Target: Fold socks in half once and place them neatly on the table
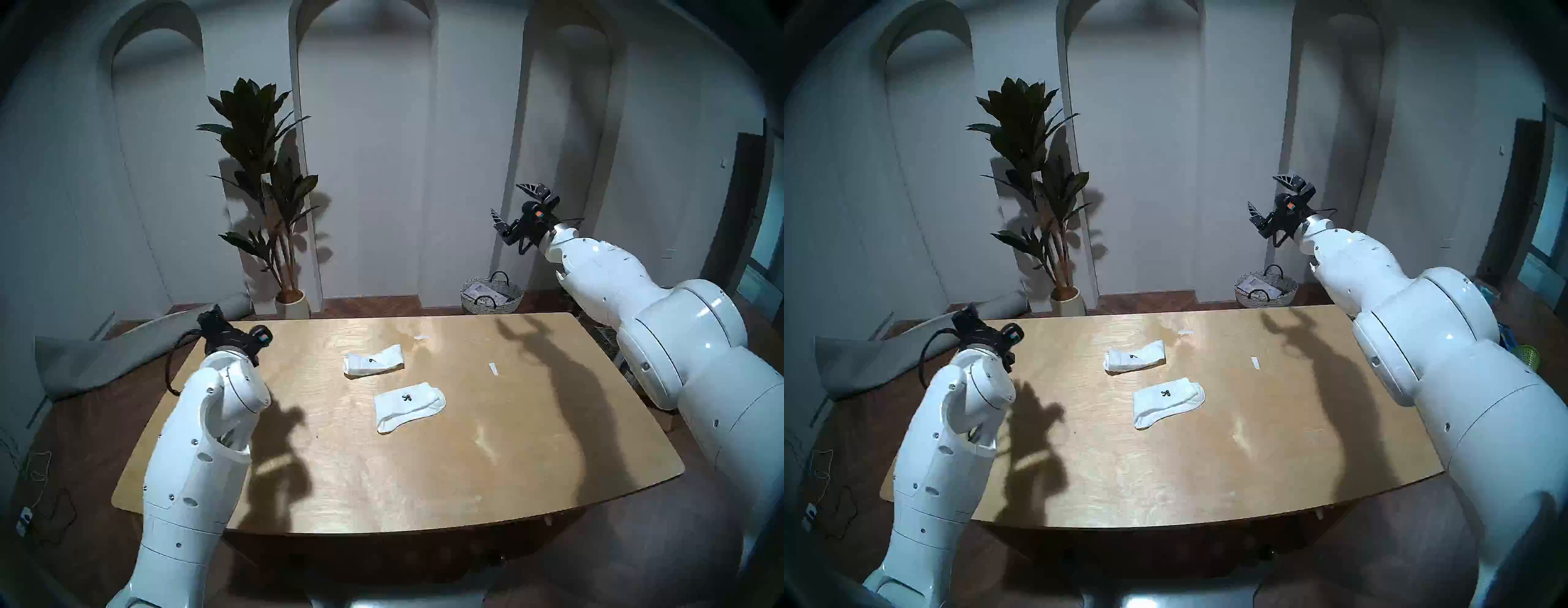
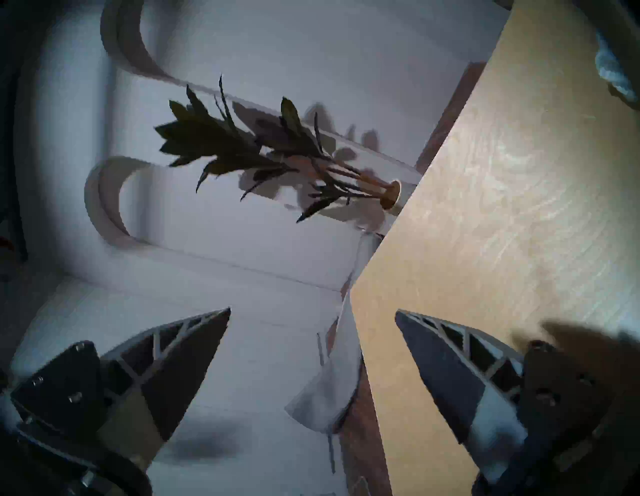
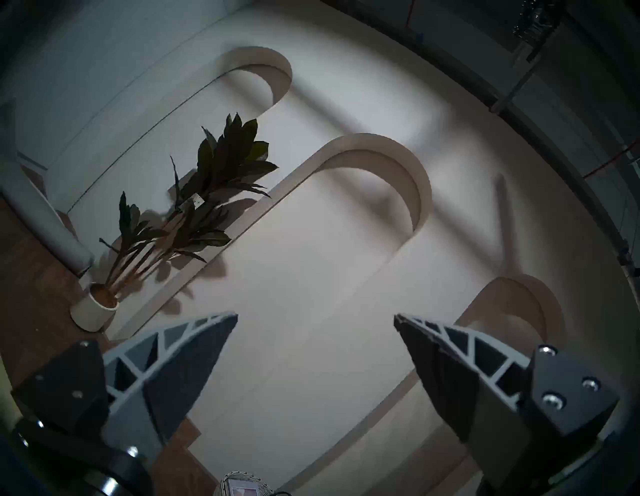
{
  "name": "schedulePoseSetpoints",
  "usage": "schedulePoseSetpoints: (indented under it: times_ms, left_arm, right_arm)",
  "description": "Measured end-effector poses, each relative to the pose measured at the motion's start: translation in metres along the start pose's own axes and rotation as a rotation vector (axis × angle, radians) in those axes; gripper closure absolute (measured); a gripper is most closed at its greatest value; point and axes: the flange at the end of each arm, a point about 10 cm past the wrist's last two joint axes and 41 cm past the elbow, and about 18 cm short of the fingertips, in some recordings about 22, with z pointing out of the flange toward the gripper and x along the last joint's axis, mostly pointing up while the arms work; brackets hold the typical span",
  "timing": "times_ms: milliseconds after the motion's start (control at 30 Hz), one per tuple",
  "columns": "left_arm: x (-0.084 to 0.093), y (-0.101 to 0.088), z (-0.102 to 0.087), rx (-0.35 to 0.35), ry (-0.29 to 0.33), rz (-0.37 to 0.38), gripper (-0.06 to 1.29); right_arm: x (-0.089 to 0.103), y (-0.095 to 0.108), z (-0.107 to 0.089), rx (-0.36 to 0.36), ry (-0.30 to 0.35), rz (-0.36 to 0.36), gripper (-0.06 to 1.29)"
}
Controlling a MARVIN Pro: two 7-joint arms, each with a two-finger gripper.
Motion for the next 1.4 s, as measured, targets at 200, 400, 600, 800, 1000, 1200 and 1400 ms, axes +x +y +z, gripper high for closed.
schedulePoseSetpoints:
  times_ms: [200,400,600,800,1000,1200,1400]
  left_arm:
    - [-0.029,-0.014,0.010,-0.050,-0.082,-0.157,0.00]
    - [-0.052,-0.020,0.014,-0.102,-0.140,-0.291,0.00]
    - [-0.068,-0.020,0.017,-0.161,-0.178,-0.421,0.00]
    - [-0.080,-0.016,0.018,-0.243,-0.197,-0.570,0.00]
    - [-0.080,-0.014,0.017,-0.318,-0.178,-0.701,0.00]
    - [-0.074,-0.016,0.015,-0.385,-0.129,-0.831,0.00]
    - [-0.061,-0.021,0.013,-0.448,-0.047,-0.957,0.00]
  right_arm:
    - [-0.004,-0.006,-0.002,0.002,-0.010,0.015,0.00]
    - [-0.010,-0.005,-0.007,-0.045,-0.020,0.063,0.00]
    - [-0.022,-0.012,-0.016,-0.084,-0.049,0.120,0.00]
    - [-0.037,-0.029,-0.025,-0.115,-0.095,0.196,0.00]
    - [-0.045,-0.042,-0.030,-0.147,-0.125,0.267,0.00]
    - [-0.051,-0.058,-0.034,-0.179,-0.154,0.343,0.00]
    - [-0.052,-0.077,-0.034,-0.206,-0.179,0.429,0.00]
